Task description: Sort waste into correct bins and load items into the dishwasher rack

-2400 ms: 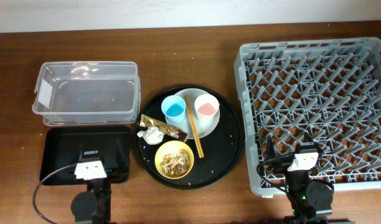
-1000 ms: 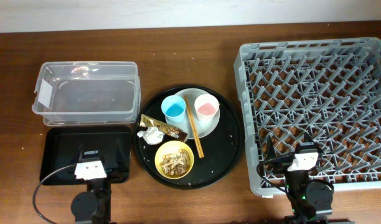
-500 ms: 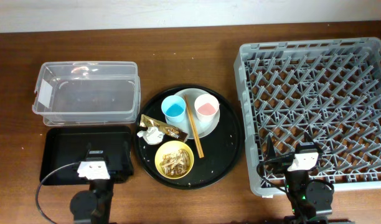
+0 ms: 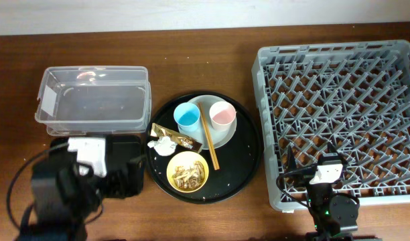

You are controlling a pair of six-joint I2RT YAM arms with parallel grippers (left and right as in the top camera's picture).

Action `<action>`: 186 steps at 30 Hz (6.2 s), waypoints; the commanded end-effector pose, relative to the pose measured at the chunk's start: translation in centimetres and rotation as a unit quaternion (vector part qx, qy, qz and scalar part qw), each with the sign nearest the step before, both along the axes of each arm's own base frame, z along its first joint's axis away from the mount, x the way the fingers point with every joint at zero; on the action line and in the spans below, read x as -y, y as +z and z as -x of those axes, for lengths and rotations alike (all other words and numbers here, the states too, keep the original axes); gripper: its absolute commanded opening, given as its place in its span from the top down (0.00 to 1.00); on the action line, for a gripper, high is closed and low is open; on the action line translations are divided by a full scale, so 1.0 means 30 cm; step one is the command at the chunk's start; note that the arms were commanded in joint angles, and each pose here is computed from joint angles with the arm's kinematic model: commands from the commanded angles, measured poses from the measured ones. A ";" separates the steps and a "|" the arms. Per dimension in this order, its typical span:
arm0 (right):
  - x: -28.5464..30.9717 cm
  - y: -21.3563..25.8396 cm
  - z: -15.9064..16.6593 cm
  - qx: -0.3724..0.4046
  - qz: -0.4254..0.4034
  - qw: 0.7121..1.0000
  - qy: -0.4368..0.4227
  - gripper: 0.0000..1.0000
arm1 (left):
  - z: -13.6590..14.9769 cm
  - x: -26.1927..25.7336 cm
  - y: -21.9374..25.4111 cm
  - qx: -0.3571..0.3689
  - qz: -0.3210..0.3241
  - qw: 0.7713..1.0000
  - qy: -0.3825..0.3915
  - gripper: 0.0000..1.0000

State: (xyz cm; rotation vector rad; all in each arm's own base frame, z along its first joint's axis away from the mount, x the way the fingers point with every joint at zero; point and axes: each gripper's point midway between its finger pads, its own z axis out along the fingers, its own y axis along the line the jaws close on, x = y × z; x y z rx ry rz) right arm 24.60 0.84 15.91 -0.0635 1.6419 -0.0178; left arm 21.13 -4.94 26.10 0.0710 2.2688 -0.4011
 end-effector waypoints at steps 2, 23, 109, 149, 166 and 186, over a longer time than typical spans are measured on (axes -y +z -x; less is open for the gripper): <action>0.009 -0.010 0.000 -0.002 -0.004 1.000 -0.007 0.02 | -0.079 0.055 -0.105 -0.105 0.047 0.993 -0.039 0.01; 0.009 -0.010 0.000 -0.002 -0.004 1.000 -0.007 0.02 | -0.314 0.162 -0.676 -0.303 -0.112 0.946 0.022 0.36; 0.009 -0.010 0.000 -0.002 -0.004 1.000 -0.007 0.02 | -0.376 0.259 -0.727 -0.341 0.147 0.883 0.288 0.41; 0.009 -0.010 0.000 -0.002 -0.004 1.000 -0.007 0.02 | -0.358 0.251 -0.842 -0.326 0.050 0.899 0.290 0.50; 0.009 -0.010 0.000 -0.002 -0.004 1.000 -0.007 0.02 | -0.427 0.174 -0.331 -0.110 0.138 0.939 0.294 1.00; 0.009 -0.010 0.000 -0.002 -0.004 1.000 -0.007 0.02 | -0.755 -0.302 -0.312 0.046 0.082 0.919 0.384 0.27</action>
